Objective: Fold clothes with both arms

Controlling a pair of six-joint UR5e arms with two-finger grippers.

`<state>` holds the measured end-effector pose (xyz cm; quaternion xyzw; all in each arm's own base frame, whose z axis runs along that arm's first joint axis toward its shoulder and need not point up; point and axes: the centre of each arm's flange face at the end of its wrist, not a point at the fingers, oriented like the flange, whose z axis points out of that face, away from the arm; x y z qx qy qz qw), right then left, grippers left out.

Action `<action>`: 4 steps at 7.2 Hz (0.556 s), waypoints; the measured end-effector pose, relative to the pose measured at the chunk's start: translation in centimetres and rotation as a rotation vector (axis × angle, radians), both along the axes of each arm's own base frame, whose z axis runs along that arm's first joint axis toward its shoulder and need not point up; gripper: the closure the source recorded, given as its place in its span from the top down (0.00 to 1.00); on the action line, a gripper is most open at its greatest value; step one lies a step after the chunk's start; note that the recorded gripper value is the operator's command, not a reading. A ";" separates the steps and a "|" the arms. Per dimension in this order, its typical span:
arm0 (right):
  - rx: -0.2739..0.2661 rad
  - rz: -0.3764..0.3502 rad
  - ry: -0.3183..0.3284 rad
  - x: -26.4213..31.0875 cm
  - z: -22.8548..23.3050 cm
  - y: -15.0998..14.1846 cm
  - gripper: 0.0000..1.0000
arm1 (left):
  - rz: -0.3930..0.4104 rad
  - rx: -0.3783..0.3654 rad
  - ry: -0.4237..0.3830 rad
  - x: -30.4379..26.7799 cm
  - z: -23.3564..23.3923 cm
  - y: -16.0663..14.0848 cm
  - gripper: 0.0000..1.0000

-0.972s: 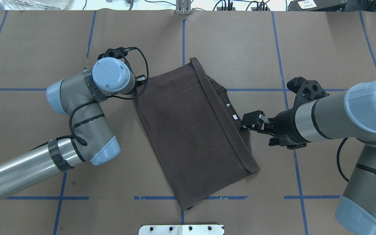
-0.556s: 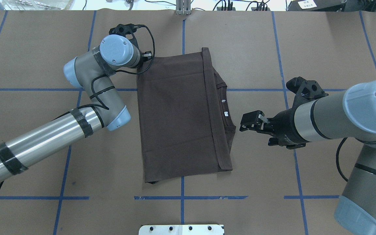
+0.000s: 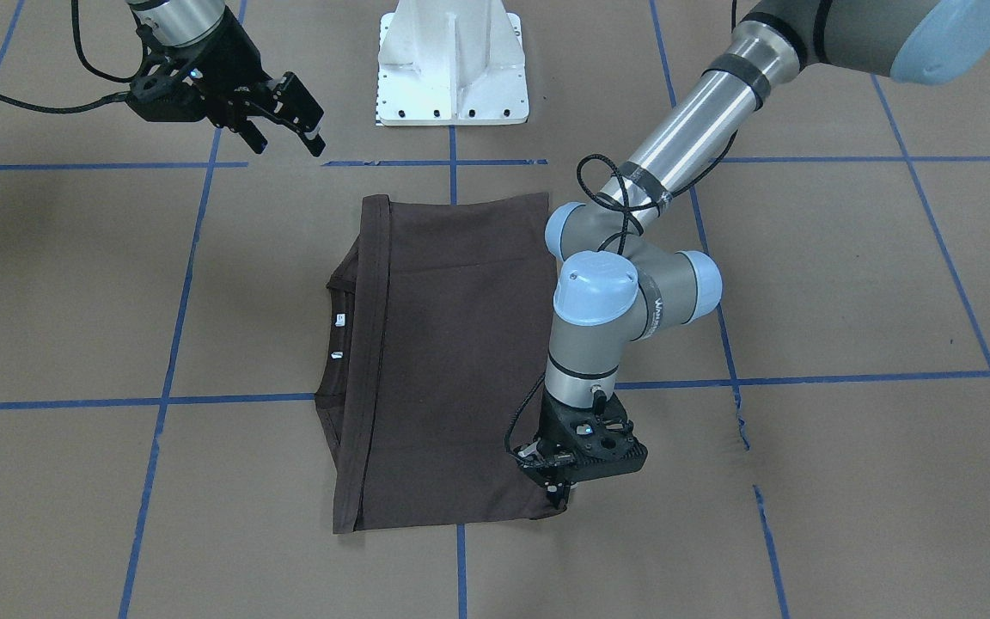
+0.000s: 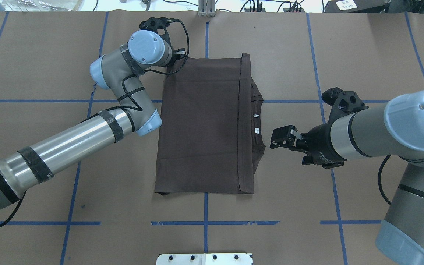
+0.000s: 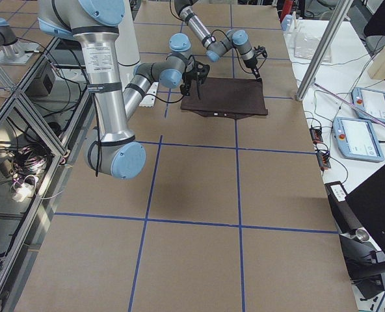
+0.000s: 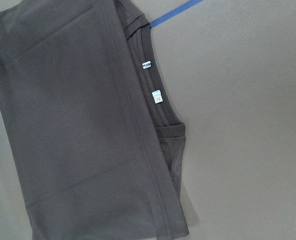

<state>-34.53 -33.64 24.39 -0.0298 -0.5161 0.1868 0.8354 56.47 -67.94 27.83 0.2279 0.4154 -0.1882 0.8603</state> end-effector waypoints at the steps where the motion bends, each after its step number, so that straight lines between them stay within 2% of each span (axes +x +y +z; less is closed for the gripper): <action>1: -0.001 0.000 0.010 -0.2 0.3 -0.1 1.00 | -0.016 0.011 -0.005 -1.2 -0.1 -1.0 1.00; 3: 0.033 -0.029 0.052 -1.1 1.7 -0.6 1.00 | 0.007 0.032 0.000 -6.0 -0.7 -3.4 1.00; 4: 0.074 -0.062 0.083 -2.1 2.6 -1.2 1.00 | 0.050 0.020 0.008 -7.9 -0.4 -2.3 1.00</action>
